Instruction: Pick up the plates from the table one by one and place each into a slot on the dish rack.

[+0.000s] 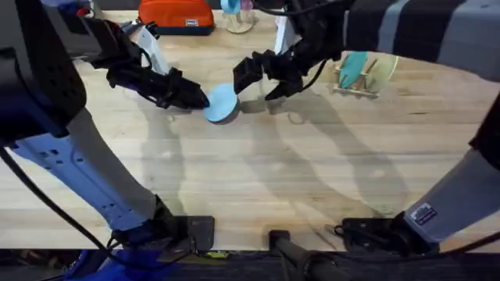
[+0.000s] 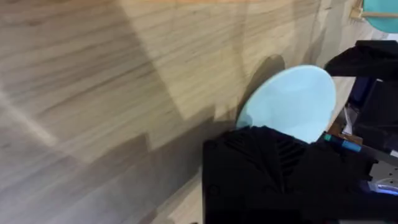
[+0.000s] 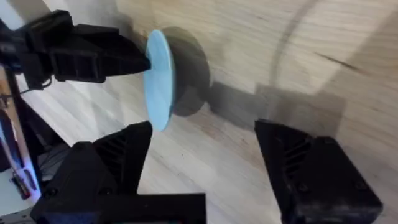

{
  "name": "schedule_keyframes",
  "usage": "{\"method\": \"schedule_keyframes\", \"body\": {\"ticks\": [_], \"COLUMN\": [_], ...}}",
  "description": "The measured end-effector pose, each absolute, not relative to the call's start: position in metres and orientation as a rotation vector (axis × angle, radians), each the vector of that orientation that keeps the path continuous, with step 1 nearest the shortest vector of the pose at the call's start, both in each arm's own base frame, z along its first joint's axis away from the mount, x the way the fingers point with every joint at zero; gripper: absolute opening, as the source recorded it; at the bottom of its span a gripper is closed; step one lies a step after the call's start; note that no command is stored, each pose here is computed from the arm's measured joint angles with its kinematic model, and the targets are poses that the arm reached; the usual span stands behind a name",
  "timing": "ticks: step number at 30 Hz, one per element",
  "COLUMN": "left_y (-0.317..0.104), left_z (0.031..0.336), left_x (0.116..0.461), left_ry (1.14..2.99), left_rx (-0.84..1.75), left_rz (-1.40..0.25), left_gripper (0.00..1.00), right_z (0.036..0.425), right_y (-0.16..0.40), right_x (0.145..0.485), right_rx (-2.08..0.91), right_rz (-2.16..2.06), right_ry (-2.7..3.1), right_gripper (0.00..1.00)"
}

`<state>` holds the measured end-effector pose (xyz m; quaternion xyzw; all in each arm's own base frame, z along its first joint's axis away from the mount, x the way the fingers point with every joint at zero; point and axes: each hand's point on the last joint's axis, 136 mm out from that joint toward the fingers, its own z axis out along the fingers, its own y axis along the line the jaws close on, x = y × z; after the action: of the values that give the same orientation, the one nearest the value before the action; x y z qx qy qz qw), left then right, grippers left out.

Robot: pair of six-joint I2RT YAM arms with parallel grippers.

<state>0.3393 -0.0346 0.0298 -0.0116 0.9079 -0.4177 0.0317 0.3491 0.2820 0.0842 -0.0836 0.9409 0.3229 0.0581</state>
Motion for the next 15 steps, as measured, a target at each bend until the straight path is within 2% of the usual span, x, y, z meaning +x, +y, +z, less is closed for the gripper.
{"method": "schedule_keyframes", "body": {"ticks": [15], "left_y": [-0.035], "left_z": [0.030], "left_x": [0.339], "left_ry": [2.796], "left_rx": [-0.036], "left_rz": [-1.286], "left_gripper": [0.041], "right_z": [0.071], "right_y": [0.318], "right_x": [0.345], "right_rx": [-0.226], "right_rz": [1.033], "right_ry": [2.844], "right_gripper": [0.995]}}
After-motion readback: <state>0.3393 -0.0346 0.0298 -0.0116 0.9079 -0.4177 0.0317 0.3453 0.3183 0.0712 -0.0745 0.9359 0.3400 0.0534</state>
